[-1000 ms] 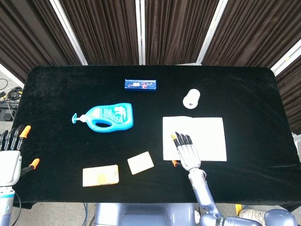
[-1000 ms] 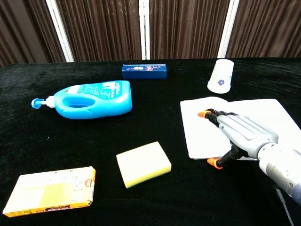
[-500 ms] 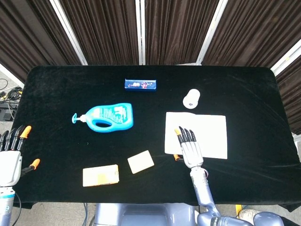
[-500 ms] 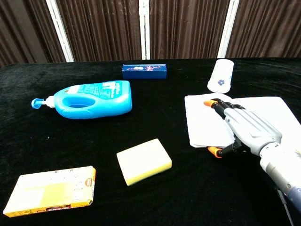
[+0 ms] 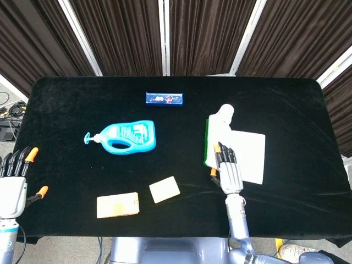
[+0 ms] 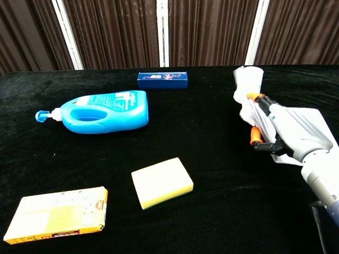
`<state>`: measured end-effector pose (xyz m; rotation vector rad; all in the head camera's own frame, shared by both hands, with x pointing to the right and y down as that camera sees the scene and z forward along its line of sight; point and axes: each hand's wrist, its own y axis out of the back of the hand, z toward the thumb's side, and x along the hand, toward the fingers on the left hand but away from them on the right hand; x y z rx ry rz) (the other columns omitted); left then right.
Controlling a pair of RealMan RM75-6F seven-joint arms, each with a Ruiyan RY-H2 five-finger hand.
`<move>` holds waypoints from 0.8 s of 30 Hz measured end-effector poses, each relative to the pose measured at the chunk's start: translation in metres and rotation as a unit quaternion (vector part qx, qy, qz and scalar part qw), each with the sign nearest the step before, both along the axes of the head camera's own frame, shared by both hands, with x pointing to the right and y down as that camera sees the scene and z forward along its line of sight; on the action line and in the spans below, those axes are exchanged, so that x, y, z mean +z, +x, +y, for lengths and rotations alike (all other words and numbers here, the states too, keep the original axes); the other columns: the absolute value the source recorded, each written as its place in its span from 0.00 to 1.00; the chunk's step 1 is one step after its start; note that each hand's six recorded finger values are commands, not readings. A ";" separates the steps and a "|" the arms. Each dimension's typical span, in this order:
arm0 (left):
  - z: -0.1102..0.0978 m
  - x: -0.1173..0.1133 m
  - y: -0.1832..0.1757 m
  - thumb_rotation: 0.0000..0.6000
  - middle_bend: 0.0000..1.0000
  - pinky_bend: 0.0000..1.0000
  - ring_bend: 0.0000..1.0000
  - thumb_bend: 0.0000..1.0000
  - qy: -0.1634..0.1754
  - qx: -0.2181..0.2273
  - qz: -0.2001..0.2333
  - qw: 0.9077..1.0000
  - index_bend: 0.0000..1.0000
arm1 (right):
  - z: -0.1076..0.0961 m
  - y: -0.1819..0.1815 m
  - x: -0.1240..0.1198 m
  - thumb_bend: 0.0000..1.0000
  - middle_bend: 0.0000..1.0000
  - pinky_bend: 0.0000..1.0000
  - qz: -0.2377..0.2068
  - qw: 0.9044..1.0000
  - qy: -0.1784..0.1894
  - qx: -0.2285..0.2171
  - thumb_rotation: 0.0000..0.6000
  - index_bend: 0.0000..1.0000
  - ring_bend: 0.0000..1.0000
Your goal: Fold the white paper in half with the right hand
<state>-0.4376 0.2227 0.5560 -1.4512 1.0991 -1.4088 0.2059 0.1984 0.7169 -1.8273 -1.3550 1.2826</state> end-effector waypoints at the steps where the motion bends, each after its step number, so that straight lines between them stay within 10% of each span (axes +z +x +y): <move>1: 0.000 0.000 0.000 1.00 0.00 0.00 0.00 0.18 0.000 0.000 0.001 1.000 0.00 | -0.001 0.002 -0.001 0.67 0.00 0.00 -0.006 1.000 0.000 0.010 1.00 0.00 0.00; 24: 0.005 0.000 0.011 1.00 0.00 0.00 0.00 0.19 0.003 0.018 0.002 1.000 0.00 | -0.007 0.094 -0.042 0.41 0.00 0.00 0.052 0.991 0.053 0.107 1.00 0.00 0.00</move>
